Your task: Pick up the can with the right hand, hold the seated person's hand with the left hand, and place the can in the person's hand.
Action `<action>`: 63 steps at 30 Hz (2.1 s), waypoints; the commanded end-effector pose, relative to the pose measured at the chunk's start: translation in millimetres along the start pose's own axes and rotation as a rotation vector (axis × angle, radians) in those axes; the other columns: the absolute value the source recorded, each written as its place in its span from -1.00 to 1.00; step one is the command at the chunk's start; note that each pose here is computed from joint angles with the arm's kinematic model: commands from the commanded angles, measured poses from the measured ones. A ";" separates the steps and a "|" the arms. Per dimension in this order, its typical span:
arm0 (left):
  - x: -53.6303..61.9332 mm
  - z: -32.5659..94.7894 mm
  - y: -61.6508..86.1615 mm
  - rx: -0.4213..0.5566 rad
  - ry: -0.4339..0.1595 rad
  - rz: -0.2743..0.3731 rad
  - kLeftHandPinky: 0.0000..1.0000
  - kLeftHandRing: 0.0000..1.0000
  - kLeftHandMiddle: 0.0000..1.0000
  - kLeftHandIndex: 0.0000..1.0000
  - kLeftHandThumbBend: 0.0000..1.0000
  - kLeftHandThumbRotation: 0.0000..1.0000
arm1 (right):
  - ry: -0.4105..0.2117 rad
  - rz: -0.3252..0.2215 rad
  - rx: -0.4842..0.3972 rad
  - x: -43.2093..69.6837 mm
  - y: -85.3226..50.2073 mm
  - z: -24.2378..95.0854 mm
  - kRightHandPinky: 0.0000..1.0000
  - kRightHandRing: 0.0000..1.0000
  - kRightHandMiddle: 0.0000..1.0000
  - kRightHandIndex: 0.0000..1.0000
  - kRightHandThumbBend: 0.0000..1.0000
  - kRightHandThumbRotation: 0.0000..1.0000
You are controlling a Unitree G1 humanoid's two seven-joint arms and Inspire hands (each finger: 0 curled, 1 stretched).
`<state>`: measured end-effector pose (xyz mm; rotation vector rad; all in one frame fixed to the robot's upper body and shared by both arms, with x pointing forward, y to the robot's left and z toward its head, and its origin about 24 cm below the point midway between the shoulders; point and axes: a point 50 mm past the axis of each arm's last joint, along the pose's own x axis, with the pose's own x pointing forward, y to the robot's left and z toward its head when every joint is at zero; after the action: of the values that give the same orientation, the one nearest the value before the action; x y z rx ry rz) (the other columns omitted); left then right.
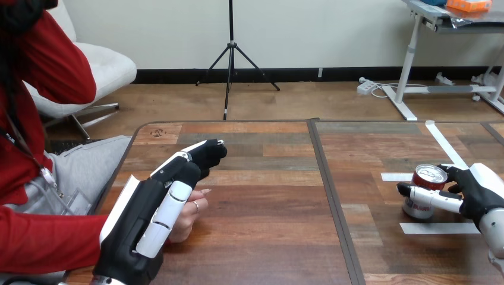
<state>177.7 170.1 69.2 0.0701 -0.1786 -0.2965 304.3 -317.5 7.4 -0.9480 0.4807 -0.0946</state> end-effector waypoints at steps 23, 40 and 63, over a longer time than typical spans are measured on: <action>12.0 17.6 4.2 0.033 -0.109 -0.024 0.71 0.75 0.66 0.57 0.13 0.87 | -0.155 -0.055 0.084 10.7 -10.5 47.7 0.32 0.49 0.55 0.54 0.41 -0.31; 11.4 18.1 5.5 0.040 -0.111 -0.029 0.71 0.72 0.64 0.53 0.09 0.90 | -0.202 -0.155 0.092 10.2 -17.9 54.1 -0.11 0.00 0.08 0.13 0.20 -0.97; 10.8 17.6 5.4 0.050 -0.109 -0.028 0.65 0.71 0.62 0.48 0.14 0.90 | -0.249 -0.193 0.052 11.9 -42.0 65.0 -0.29 -0.20 -0.10 -0.02 0.31 -1.00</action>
<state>178.5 171.3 71.5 0.0772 -0.1935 -0.3161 316.1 -299.7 15.3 -0.9249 0.3343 -0.1227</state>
